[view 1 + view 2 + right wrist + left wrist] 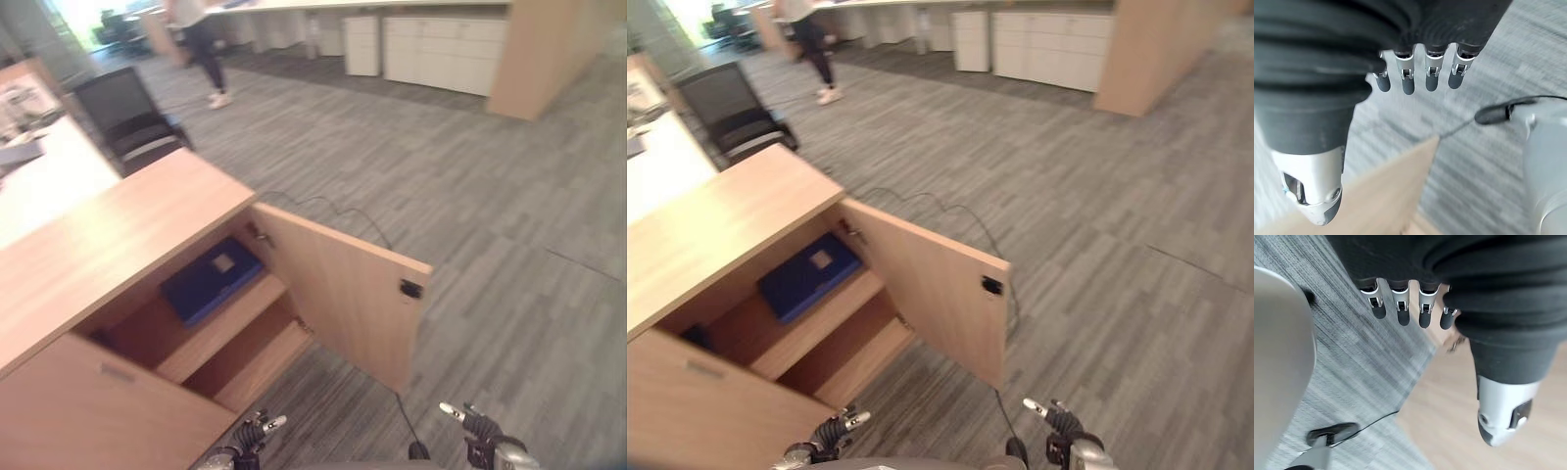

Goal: Put the empty folder in the office cabinet

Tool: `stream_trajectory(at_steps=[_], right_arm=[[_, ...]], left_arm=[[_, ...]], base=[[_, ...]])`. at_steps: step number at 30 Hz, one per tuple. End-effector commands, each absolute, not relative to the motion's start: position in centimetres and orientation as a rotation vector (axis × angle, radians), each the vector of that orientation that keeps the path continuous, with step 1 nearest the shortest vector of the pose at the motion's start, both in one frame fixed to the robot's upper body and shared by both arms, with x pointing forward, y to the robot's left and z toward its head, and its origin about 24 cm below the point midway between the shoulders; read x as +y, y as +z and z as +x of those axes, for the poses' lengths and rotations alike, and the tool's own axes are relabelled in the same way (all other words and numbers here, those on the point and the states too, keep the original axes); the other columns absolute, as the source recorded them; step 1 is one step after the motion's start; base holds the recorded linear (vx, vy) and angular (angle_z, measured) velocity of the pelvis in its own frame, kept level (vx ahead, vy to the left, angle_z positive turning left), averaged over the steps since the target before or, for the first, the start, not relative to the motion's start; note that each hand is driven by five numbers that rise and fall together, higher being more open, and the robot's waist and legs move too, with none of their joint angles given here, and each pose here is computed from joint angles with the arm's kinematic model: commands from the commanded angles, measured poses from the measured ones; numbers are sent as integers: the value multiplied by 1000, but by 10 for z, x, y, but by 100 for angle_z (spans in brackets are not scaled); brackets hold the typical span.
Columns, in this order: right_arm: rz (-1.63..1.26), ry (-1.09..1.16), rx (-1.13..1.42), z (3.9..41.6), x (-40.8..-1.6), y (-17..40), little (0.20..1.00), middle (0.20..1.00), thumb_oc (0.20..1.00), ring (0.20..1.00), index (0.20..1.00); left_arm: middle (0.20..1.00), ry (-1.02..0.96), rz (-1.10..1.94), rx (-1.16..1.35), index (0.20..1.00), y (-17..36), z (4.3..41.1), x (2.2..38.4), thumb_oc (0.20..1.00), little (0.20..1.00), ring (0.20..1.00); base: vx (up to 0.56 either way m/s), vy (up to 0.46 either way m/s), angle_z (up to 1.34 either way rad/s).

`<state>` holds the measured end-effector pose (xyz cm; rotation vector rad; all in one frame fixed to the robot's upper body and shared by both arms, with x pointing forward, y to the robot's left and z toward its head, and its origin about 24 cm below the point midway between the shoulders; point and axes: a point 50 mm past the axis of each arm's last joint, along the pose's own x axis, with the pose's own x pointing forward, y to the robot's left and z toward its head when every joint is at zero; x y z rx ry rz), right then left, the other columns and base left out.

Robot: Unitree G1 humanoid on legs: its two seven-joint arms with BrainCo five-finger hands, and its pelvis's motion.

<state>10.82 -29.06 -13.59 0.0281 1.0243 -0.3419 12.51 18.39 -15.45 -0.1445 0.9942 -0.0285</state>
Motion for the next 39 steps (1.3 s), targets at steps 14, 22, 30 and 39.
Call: stream_trajectory(at_steps=[14, 22, 30, 39], right_arm=[[-52, -458, 702, 193, -348, -68, 1000, 1000, 1000, 1000, 1000], [-79, -443, 551, 251, -352, -24, 1000, 1000, 1000, 1000, 1000], [-111, -316, 525, 285, -317, -17, 1000, 1000, 1000, 1000, 1000], [-87, -88, 565, 293, -241, -46, 1000, 1000, 1000, 1000, 1000]], left_arm=[[1000, 24, 115, 1124, 1000, -152, 82, 258, 1000, 1000, 1000], [1000, 0, 151, 1187, 1000, -155, 66, 261, 1000, 1000, 1000], [1000, -16, 170, 1214, 1000, -157, 60, 259, 1000, 1000, 1000], [1000, 27, 144, 1207, 1000, -158, 60, 257, 1000, 1000, 1000]], base=[[49, 10, -7], [6, 14, 2], [1, 5, 8], [-9, 1, 10]])
